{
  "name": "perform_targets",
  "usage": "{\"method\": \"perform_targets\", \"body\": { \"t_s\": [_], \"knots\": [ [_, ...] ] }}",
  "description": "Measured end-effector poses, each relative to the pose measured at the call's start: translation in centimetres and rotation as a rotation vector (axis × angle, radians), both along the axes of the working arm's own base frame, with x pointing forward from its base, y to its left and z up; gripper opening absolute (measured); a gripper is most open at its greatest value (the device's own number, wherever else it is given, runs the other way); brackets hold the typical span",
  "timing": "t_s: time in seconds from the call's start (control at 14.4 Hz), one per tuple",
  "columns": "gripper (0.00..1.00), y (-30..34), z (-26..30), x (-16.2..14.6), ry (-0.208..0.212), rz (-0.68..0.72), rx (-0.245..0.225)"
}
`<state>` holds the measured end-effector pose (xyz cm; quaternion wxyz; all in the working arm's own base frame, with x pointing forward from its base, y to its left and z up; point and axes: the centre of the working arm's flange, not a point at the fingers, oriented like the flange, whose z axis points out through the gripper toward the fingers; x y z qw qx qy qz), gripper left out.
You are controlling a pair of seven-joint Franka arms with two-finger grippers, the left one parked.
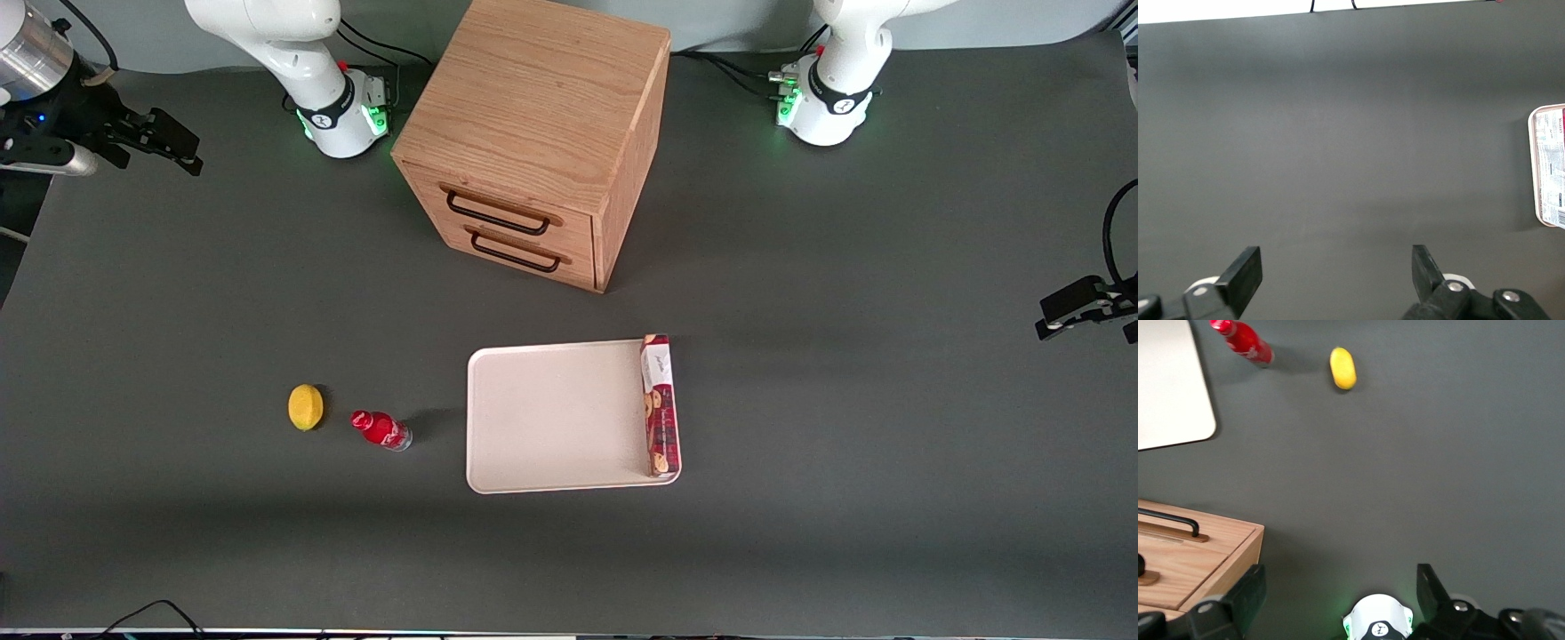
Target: Place coke bottle on tray
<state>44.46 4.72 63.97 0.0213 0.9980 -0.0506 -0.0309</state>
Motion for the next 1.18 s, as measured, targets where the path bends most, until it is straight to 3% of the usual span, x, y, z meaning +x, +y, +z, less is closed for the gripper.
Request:
{"method": "perform_targets", "body": {
  "t_s": [0.21, 0.35, 0.49, 0.69, 0.9, 1.18],
  "knots": [
    [1.0, 5.5, 0.4, 5.4, -0.012, 0.108, 0.027],
    [1.0, 8.2, -1.6, 10.6, 0.01, 0.137, 0.065],
    [1.0, 9.2, -6.4, 15.7, 0.047, 0.143, 0.061],
    [1.0, 10.0, -15.4, 21.8, 0.037, 0.105, 0.034],
    [1.0, 11.2, -22.9, 24.9, 0.011, 0.032, 0.043],
    [1.0, 13.0, -29.7, 26.1, -0.013, -0.002, 0.054]
  ]
}}
